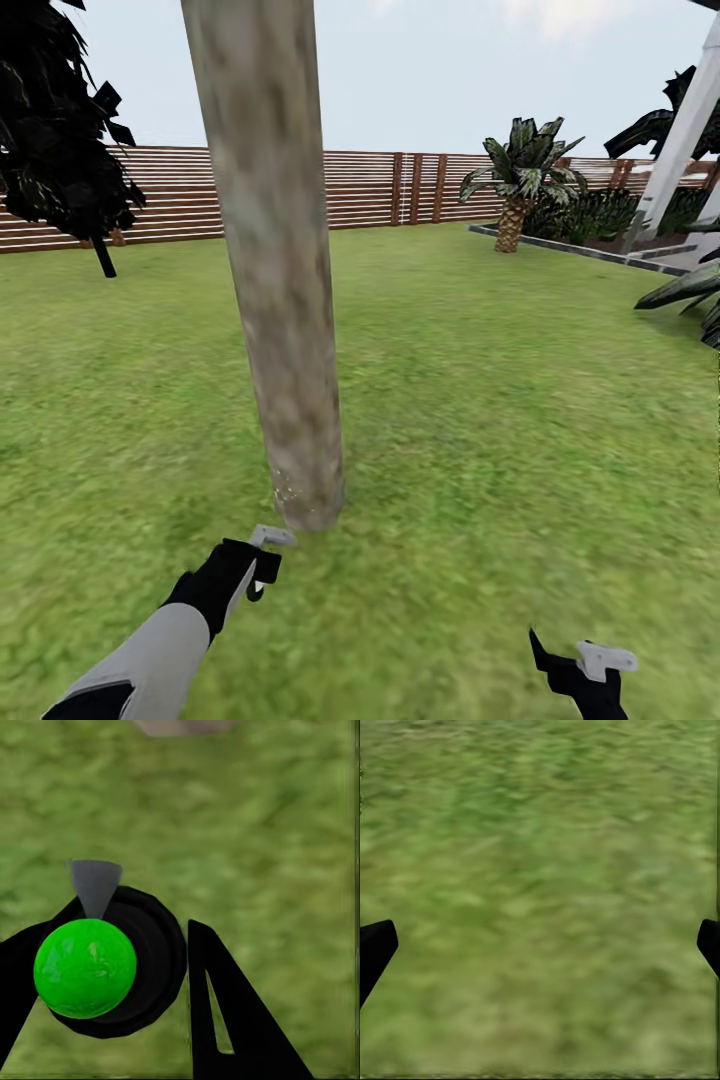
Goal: In the garden, pick up the pesticide atomizer on the floor and spray pesticide onto both trees until each tree trunk is fully covered.
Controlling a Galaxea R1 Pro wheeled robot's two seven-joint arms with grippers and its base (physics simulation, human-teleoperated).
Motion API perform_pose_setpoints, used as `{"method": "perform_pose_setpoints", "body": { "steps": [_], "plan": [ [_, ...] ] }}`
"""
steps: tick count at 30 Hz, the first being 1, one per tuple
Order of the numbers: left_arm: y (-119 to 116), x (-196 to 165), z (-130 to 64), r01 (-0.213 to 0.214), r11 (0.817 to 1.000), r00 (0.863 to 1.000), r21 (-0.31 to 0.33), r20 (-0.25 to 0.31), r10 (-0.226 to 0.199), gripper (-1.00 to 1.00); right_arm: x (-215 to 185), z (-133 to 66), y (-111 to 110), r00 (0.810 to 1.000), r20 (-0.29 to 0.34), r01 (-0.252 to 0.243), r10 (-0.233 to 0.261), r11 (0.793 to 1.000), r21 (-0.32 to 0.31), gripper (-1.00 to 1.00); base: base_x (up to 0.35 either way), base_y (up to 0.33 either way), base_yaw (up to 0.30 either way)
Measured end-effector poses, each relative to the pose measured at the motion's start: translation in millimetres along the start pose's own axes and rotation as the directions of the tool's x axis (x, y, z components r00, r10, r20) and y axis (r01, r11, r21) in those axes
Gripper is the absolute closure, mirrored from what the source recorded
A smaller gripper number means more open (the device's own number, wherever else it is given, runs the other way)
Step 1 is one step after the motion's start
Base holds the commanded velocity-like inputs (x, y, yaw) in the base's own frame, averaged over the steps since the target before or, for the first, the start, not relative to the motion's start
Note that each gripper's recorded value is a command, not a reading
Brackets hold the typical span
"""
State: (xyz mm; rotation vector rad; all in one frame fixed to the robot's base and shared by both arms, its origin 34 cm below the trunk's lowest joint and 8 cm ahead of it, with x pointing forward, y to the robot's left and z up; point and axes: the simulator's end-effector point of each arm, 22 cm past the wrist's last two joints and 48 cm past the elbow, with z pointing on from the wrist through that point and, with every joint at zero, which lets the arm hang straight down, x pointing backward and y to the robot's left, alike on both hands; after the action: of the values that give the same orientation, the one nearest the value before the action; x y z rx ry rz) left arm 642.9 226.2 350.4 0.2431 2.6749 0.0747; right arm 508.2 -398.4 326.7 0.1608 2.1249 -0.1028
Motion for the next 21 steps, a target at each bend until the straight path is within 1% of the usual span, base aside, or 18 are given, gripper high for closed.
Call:
{"method": "perform_pose_setpoints", "body": {
  "steps": [3, 7, 8, 10, 12, 16, 17, 19, 21],
  "plan": [
    [-12.5, -3.2, -1.0, 0.001, 1.000, 1.000, 0.017, 0.004, -0.001, 1.00, 0.0, 0.0, 0.0, 1.000, 0.000, 0.000, 0.000, 1.000, 0.000, -1.00, -0.280, 0.000, 0.000],
    [-37.9, -14.2, -4.4, -0.003, 0.999, 1.000, 0.050, 0.019, 0.002, 1.00, -0.1, 0.0, -0.1, 1.000, 0.001, 0.000, 0.000, 1.000, 0.000, -1.00, -0.058, 0.000, 0.000],
    [-39.1, -18.6, -5.6, -0.007, 0.999, 1.000, 0.049, 0.025, 0.005, 1.00, -0.2, 0.0, -0.1, 1.000, 0.001, 0.000, 0.000, 1.000, 0.000, -1.00, -0.008, 0.000, 0.000],
    [-31.8, -38.0, -10.9, -0.005, 0.999, 0.999, 0.036, 0.055, 0.003, 1.00, -0.2, 0.0, -0.1, 1.000, 0.001, -0.001, 0.001, 1.000, 0.001, -1.00, -0.004, 0.000, 0.000],
    [-15.8, -62.2, -19.4, 0.006, 1.000, 0.996, 0.010, 0.088, -0.007, 1.00, -0.1, 0.0, -0.1, 1.000, 0.000, 0.000, 0.000, 1.000, 0.000, -1.00, -0.001, 0.000, 0.000],
    [16.6, -68.9, -25.3, 0.024, 0.999, 0.997, -0.034, 0.074, -0.021, 1.00, -0.2, 0.0, -0.9, 1.000, 0.000, 0.000, 0.000, 1.000, 0.001, -1.00, 0.000, 0.000, 0.000],
    [20.2, -69.1, -25.9, 0.028, 0.999, 0.997, -0.038, 0.072, -0.026, 1.00, -0.2, 0.0, -1.0, 1.000, 0.000, 0.001, -0.001, 1.000, 0.001, -1.00, 0.000, 0.000, 0.000],
    [14.8, -70.2, -26.5, 0.030, 0.999, 0.997, -0.029, 0.072, -0.028, 1.00, -0.2, 0.0, -1.0, 1.000, 0.000, 0.001, -0.001, 1.000, 0.001, -1.00, 0.000, 0.000, 0.000],
    [-3.3, -73.3, -27.6, 0.030, 1.000, 0.997, -0.003, 0.075, -0.029, 1.00, -0.2, 0.0, -1.1, 1.000, 0.000, 0.001, -0.001, 1.000, 0.001, -1.00, 0.000, 0.000, 0.000]
  ]
}}
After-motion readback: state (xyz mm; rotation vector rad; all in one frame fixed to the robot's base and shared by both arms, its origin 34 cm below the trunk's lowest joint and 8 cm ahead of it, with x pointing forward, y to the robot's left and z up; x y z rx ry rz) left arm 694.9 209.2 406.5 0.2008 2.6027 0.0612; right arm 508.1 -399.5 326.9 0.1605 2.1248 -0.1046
